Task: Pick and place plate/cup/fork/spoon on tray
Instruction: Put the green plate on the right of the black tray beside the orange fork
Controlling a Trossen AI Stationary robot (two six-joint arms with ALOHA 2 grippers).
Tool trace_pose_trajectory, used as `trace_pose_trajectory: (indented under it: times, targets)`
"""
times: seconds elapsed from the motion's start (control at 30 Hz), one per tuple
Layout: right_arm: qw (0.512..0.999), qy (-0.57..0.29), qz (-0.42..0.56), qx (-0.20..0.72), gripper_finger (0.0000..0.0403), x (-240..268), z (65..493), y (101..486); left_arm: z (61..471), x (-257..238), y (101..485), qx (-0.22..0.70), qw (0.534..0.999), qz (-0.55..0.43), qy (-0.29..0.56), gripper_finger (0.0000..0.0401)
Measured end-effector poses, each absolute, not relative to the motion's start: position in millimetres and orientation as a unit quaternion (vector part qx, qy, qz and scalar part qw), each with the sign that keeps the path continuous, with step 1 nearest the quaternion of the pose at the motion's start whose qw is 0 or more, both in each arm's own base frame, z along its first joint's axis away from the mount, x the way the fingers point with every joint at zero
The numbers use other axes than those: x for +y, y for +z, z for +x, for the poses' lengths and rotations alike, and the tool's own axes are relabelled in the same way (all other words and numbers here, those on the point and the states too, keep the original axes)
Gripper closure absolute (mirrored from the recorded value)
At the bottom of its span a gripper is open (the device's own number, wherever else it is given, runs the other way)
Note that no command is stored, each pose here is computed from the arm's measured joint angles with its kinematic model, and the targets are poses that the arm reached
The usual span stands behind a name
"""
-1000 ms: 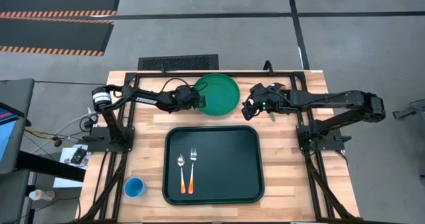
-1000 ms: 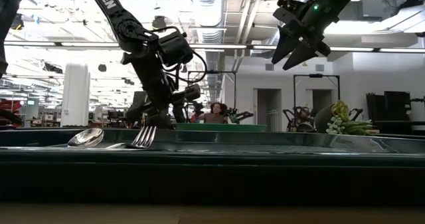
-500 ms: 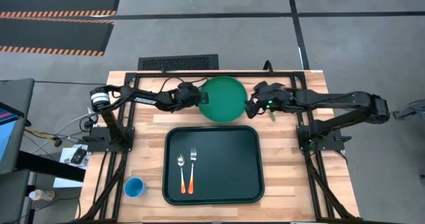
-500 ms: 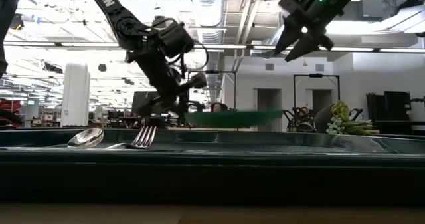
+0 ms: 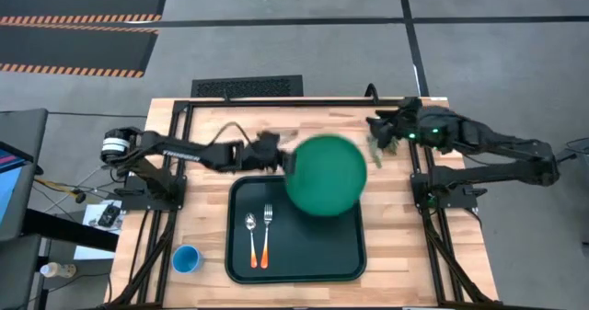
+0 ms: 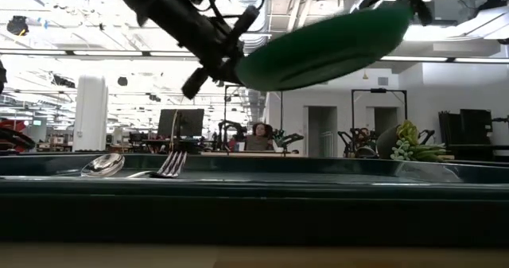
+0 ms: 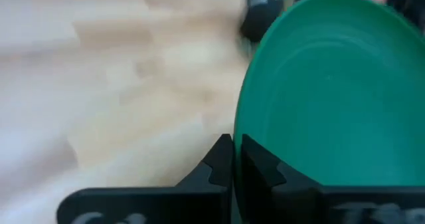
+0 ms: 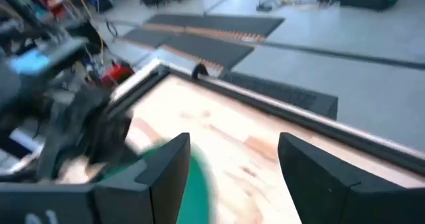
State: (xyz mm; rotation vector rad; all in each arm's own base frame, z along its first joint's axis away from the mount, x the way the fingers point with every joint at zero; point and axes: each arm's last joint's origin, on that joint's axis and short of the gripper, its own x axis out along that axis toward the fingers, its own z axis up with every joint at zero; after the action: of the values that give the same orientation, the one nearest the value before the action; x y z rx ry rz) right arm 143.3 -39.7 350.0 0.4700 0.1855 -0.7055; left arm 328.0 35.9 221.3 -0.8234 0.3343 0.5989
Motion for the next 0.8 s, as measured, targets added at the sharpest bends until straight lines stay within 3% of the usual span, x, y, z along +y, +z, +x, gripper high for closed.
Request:
trace_pose_trajectory:
  times: [0.2, 0.33, 0.53, 0.8]
  targets:
    - [0.910, -0.337, 0.232, 0.066, 0.0148, -36.7, 127.2, 356.5, 326.0, -34.3, 203.4, 0.218, 0.863, -0.370, 0.268, 0.0401]
    - [0.909, -0.340, 0.229, 0.078, 0.0148, -36.5, 126.3, 354.1, 325.5, -66.3, 195.9, 0.209, 0.864, -0.374, 0.263, 0.0401]
    - [0.907, -0.343, 0.226, 0.098, 0.0148, -37.0, 131.1, 349.8, 341.3, -92.2, 187.8, 0.225, 0.868, -0.358, 0.259, 0.0401]
    - [0.906, -0.343, 0.225, 0.109, 0.0148, -37.8, 136.0, 347.0, 375.2, -109.2, 182.8, 0.316, 0.862, -0.265, 0.293, 0.0401]
